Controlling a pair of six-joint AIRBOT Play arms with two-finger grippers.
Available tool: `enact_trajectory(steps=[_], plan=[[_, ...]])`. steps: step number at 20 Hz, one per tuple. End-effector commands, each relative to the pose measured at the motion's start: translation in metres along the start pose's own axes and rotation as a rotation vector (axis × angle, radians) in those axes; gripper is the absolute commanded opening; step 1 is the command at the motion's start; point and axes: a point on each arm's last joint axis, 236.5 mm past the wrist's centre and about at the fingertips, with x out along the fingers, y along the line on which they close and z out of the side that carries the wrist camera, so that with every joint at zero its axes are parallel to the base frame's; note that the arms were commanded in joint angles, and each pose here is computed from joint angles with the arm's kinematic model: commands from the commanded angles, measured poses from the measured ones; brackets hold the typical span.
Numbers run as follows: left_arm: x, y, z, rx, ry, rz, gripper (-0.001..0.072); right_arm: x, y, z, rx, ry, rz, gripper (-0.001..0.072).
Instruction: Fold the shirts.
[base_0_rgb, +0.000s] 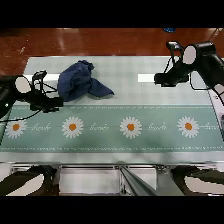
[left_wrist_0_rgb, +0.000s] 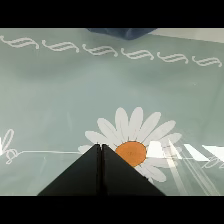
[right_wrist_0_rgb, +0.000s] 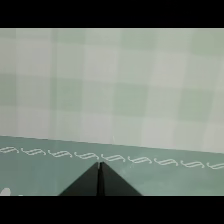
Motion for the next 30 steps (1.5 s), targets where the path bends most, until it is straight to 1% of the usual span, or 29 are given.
enact_trajectory(steps=[1, 4, 7, 10, 11, 12, 13, 14, 15, 17, 19, 22, 24, 26, 28, 30], plan=[[0.000, 0.000, 0.000, -0.001, 0.001, 0.000, 0.0029, 0.000, 0.000, 0.000, 0.000, 0.001, 0.000, 0.0026], [0.000, 0.000, 0.004, -0.001, -0.015, -0.003, 0.0029, 0.000, 0.000, 0.000, 0.000, 0.001, 0.000, 0.0026], [-0.002, -0.005, 0.030, -0.001, -0.128, -0.021, 0.0029, -0.001, 0.003, 0.029, -0.003, -0.121, 0.011, 0.0026], [-0.013, -0.012, 0.077, -0.001, -0.331, -0.054, 0.0029, -0.005, 0.002, 0.051, -0.012, -0.218, 0.008, 0.0028], [-0.022, -0.016, 0.099, -0.002, -0.430, -0.070, 0.0032, -0.005, -0.003, 0.053, -0.021, -0.226, -0.017, 0.0098], [-0.034, -0.019, 0.117, 0.000, -0.514, -0.085, 0.0093, -0.005, -0.009, 0.052, -0.031, -0.220, -0.042, 0.0288], [-0.052, -0.024, 0.140, 0.001, -0.621, -0.104, 0.0287, -0.005, -0.016, 0.049, -0.042, -0.205, -0.073, 0.0416], [-0.072, -0.030, 0.159, 0.008, -0.716, -0.123, 0.0507, -0.004, -0.025, 0.042, -0.053, -0.177, -0.113, 0.0415], [-0.093, -0.039, 0.178, 0.049, -0.805, -0.128, 0.0508, -0.004, -0.033, 0.036, -0.062, -0.147, -0.148, 0.0415], [-0.108, -0.063, 0.202, 0.234, -0.853, -0.088, 0.0508, -0.003, -0.037, 0.025, -0.080, -0.102, -0.164, 0.0415], [-0.080, -0.088, 0.210, 0.413, -0.751, -0.046, 0.0508, -0.003, -0.028, 0.023, -0.083, -0.097, -0.144, 0.0414], [-0.012, -0.101, 0.200, 0.550, -0.470, 0.009, 0.0507, -0.003, -0.014, 0.022, -0.108, -0.096, -0.133, 0.0414], [0.033, -0.084, 0.178, 0.534, -0.230, 0.085, 0.0507, -0.003, -0.006, 0.021, -0.124, -0.099, -0.126, 0.0414], [0.064, -0.073, 0.155, 0.507, -0.059, 0.106, 0.0507, -0.003, -0.001, 0.023, -0.113, -0.113, -0.113, 0.0414], [0.083, -0.065, 0.143, 0.468, 0.016, 0.116, 0.0506, -0.003, 0.000, 0.024, -0.107, -0.115, -0.109, 0.0414], [0.093, -0.061, 0.134, 0.466, 0.064, 0.122, 0.0505, -0.003, -0.001, 0.024, -0.107, -0.114, -0.109, 0.0414]])
